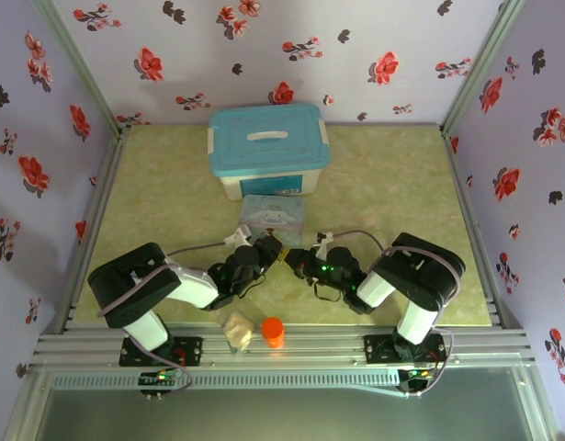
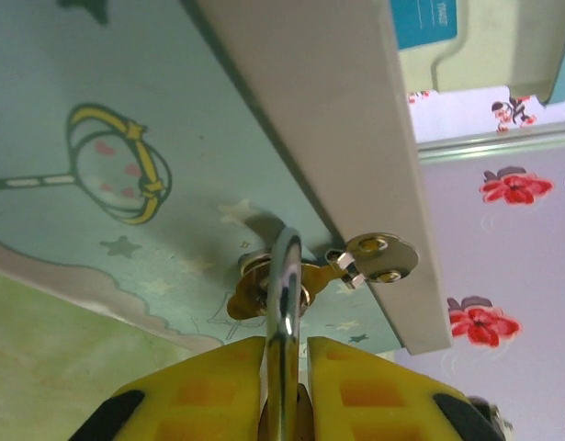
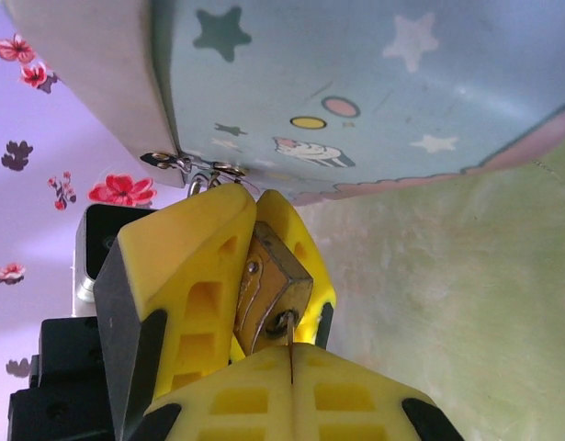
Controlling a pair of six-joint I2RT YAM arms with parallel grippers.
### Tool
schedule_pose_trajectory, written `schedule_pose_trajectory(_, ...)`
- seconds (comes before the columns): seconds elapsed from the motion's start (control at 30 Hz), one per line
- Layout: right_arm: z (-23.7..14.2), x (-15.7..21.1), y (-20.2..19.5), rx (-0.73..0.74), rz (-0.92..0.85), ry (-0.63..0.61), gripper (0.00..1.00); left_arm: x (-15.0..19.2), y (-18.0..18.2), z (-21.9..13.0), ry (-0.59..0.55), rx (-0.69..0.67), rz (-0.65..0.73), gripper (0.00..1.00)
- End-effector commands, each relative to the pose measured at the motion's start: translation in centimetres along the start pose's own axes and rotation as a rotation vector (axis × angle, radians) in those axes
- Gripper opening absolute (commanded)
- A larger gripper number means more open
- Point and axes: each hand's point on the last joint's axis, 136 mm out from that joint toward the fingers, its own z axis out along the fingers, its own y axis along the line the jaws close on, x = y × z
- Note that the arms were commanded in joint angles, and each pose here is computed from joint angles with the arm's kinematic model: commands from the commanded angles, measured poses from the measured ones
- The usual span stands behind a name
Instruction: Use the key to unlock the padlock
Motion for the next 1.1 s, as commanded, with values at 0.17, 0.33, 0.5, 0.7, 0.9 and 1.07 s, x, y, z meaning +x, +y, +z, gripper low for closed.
schedule_pose_trajectory(0.17, -2.0, -2.4, -0.4, -0.016, -0.019, -0.041, 0.0, 4.1, -2.8, -0.9, 0.185, 0.101, 0.001, 0.0)
schedule_pose_trajectory(0.33, -2.4, -1.9, -1.2, 0.03, -0.046, -0.013, 0.0, 3.7, -2.1, -0.7, 0.168, 0.047, 0.065, 0.0)
schedule_pose_trajectory(0.5, -3.8, -1.2, -3.0, 0.168, -0.107, 0.012, 0.0, 3.5, -0.8, -0.4, 0.167, -0.029, 0.133, 0.0)
schedule_pose_trajectory(0.7, -8.0, -2.0, -4.2, 0.448, -0.296, -0.016, 0.0, 3.8, 0.7, 0.0, 0.174, -0.073, 0.152, 0.01)
schedule_pose_trajectory(0.9, -9.7, -3.1, -3.4, 0.544, -0.4, -0.027, 0.0, 4.7, 1.7, 0.7, 0.198, -0.075, 0.128, 0.05)
schedule_pose_trajectory(1.07, -9.3, -3.4, -2.2, 0.523, -0.418, -0.031, 0.0, 5.9, 1.3, 0.9, 0.225, -0.065, 0.127, 0.09)
